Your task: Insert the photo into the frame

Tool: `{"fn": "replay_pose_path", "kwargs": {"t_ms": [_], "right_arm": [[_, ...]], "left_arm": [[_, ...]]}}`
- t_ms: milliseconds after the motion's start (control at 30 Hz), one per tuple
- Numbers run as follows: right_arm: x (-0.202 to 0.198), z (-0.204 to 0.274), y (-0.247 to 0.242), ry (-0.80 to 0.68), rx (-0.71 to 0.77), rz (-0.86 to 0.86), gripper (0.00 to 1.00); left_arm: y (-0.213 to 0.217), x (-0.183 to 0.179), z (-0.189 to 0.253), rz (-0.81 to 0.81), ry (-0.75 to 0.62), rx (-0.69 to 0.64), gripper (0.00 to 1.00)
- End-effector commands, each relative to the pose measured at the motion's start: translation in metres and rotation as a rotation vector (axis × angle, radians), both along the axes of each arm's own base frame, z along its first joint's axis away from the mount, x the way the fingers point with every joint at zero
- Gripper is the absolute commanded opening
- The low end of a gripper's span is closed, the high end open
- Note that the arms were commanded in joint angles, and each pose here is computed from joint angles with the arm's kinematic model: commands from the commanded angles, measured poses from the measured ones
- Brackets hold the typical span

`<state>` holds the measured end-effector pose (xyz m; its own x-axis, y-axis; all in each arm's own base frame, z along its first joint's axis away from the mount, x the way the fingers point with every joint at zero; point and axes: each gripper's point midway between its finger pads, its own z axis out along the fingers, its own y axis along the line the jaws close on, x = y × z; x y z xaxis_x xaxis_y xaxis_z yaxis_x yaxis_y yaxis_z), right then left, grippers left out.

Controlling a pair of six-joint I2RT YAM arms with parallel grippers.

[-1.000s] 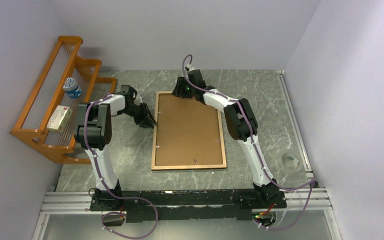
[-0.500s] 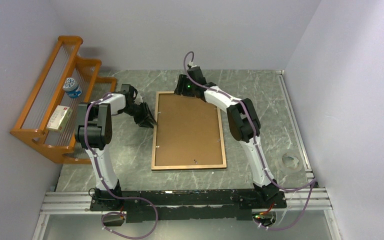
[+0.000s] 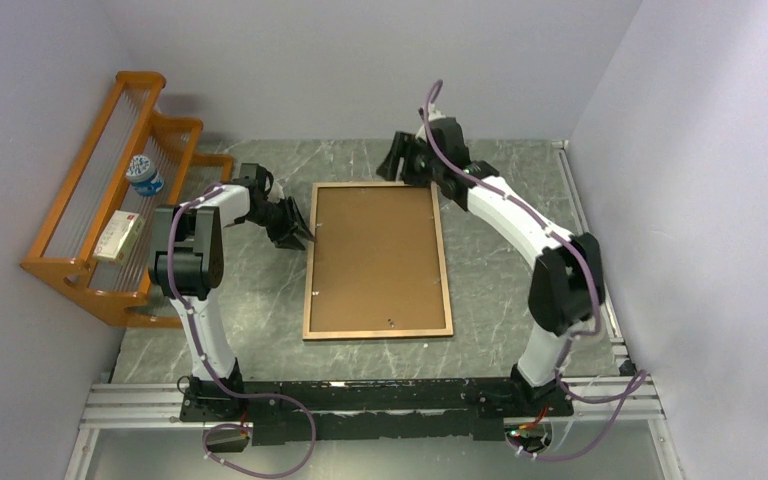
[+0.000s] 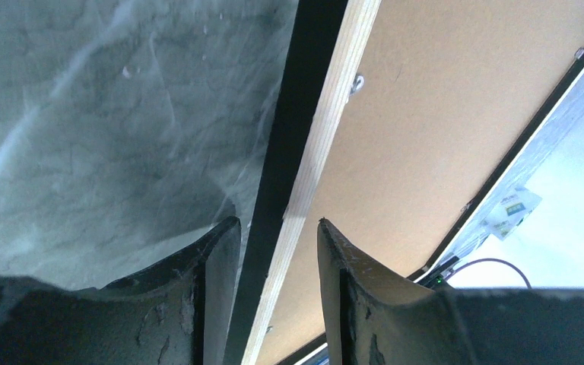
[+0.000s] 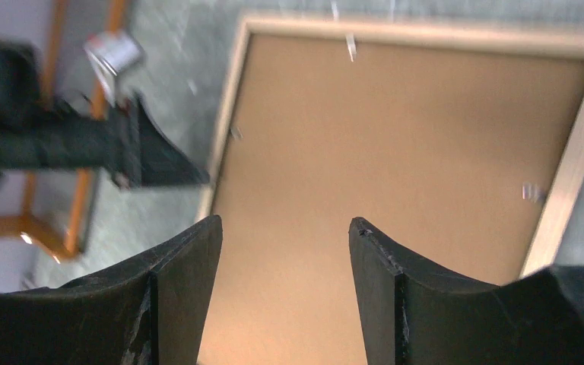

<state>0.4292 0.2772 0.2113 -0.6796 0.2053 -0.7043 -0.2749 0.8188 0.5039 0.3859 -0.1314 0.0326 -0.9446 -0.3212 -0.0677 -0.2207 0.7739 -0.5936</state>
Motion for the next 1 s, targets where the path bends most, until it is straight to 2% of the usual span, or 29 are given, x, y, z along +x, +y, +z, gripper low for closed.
{"fn": "replay_pose_path", "kwargs": {"t_ms": [0,100,200,300,433,533,633,967], "right_arm": [[-0.071,-0.069,-0.017,0.18,-0.171,0.11,0.66],[-0.123,-0.089,-0.001,0.236,-0.207,0.267,0.67],[-0.165,-0.113,0.005,0.33,-0.21,0.337,0.67],[-0.196,-0.127,0.015,0.411,-0.157,0.407,0.64],[-0.226,-0.142,0.022,0.479,-0.18,0.494,0.62],[-0.242,-0.153,0.024,0.555,-0.157,0.512,0.52],[-0.247,-0.16,0.025,0.575,-0.159,0.509,0.48],[-0.25,-0.178,0.024,0.621,-0.189,0.487,0.47]], "left_arm": [[0.003,-0.002,0.022,0.012,-0.086,0.007,0.46],[0.005,-0.015,0.022,0.027,-0.082,0.012,0.46],[0.001,-0.024,0.021,0.019,-0.067,-0.014,0.46],[-0.003,-0.029,0.018,0.015,-0.048,-0.047,0.44],[-0.014,-0.037,0.016,-0.004,0.007,-0.126,0.41],[-0.015,-0.04,0.013,-0.002,0.023,-0.135,0.4],[-0.013,-0.041,0.009,0.001,0.03,-0.119,0.39],[-0.012,-0.041,0.003,-0.006,0.041,-0.112,0.37]]}}
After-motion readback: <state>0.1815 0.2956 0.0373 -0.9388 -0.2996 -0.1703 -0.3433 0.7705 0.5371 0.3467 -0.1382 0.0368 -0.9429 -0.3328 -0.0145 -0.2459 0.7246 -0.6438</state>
